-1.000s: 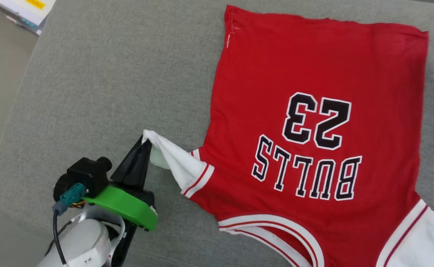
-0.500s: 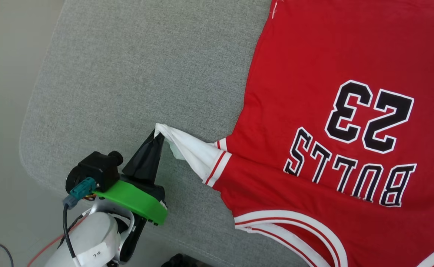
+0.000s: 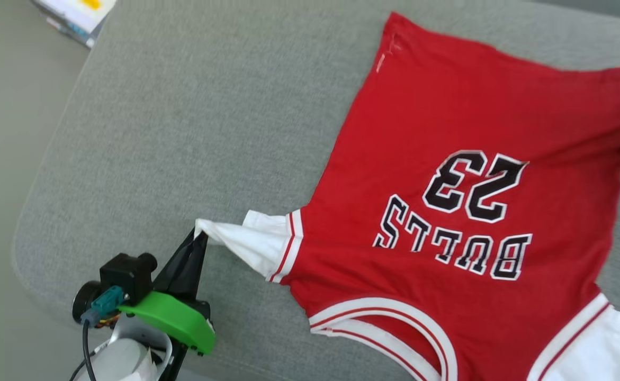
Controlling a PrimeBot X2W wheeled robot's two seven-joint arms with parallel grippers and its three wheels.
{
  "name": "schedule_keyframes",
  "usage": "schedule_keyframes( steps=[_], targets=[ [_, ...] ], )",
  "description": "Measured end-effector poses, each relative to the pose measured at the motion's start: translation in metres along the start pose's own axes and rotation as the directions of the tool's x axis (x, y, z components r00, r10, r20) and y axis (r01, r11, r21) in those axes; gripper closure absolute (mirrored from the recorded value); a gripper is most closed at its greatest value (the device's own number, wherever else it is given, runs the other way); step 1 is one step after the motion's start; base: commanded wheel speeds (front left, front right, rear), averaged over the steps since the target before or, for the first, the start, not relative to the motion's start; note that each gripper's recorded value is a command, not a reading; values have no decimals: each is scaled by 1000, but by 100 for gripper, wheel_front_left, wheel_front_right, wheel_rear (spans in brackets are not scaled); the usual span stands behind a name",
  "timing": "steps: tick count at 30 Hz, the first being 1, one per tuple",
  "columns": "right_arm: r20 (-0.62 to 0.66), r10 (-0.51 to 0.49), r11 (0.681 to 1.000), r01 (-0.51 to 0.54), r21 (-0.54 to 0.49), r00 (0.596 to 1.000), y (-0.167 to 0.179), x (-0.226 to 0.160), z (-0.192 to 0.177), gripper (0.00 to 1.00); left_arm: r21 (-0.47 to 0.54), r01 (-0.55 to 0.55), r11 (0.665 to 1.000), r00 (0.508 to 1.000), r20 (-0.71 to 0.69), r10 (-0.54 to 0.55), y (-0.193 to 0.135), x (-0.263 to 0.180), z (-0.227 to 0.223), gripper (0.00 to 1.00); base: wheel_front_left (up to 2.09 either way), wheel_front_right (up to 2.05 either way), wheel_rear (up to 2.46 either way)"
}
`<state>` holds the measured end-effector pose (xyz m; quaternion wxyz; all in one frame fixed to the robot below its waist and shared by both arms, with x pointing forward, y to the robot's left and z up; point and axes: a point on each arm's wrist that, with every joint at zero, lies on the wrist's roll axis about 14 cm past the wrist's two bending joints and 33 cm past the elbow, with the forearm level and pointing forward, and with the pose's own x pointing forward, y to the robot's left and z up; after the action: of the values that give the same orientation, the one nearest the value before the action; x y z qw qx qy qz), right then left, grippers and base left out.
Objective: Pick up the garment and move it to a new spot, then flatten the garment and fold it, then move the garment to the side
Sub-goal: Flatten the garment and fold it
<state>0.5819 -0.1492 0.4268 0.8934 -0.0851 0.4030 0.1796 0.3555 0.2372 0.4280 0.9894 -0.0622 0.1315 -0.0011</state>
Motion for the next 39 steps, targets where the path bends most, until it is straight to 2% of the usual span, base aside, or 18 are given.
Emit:
schedule_keyframes(
  steps=[5, 9, 15, 22, 27, 28, 31, 32, 33, 34, 39],
  targets=[
    [49, -40, 999, 42, -32, 998, -22, -53, -17, 100, 2, 23, 1000, 999, 39, -23, -9, -4, 10, 100, 0, 0, 0],
    [20, -78, 997, 79, -16, 997, -42, -89, -59, 100, 6, 61, 998, 996, 60, -62, -22, -1, 16, 100, 0, 0, 0],
    [-41, -80, 996, 81, 22, 996, -40, -136, -124, 100, 14, 87, 996, 994, 70, -88, -32, -3, 20, 100, 0, 0, 0],
    [-121, -33, 986, 53, 159, 992, -7, -168, -202, 100, 13, 129, 992, 988, 78, -130, -46, -1, 24, 100, 0, 0, 0],
    [-197, 18, 958, 39, 285, 980, 21, -174, -252, 100, 9, 134, 991, 988, 80, -134, -47, 0, 25, 100, 0, 0, 0],
    [-240, 66, 935, 24, 354, 969, 41, -172, -276, 100, 4, 129, 992, 989, 74, -129, -46, 1, 23, 100, 0, 0, 0],
    [-274, 84, 927, 25, 373, 958, 52, -170, -291, 100, 3, 126, 992, 990, 66, -126, -45, 2, 21, 100, 0, 0, 0],
    [-267, 74, 929, 31, 369, 961, 51, -169, -290, 76, 3, 126, 992, 990, 65, -126, -45, 2, 21, 100, 0, 0, 0],
    [-245, 58, 927, 38, 373, 968, 48, -168, -286, 57, 3, 126, 992, 990, 64, -126, -45, 2, 21, 100, 0, 0, 0],
    [-221, 45, 923, 44, 383, 974, 45, -168, -282, 0, 4, 127, 992, 990, 65, -127, -45, 2, 21, 100, 0, 0, 0],
    [-78, -60, 942, 83, 324, 995, 16, -172, -236, 0, 10, 130, 991, 989, 72, -130, -46, 2, 23, 100, 0, 0, 0]
  ],
)
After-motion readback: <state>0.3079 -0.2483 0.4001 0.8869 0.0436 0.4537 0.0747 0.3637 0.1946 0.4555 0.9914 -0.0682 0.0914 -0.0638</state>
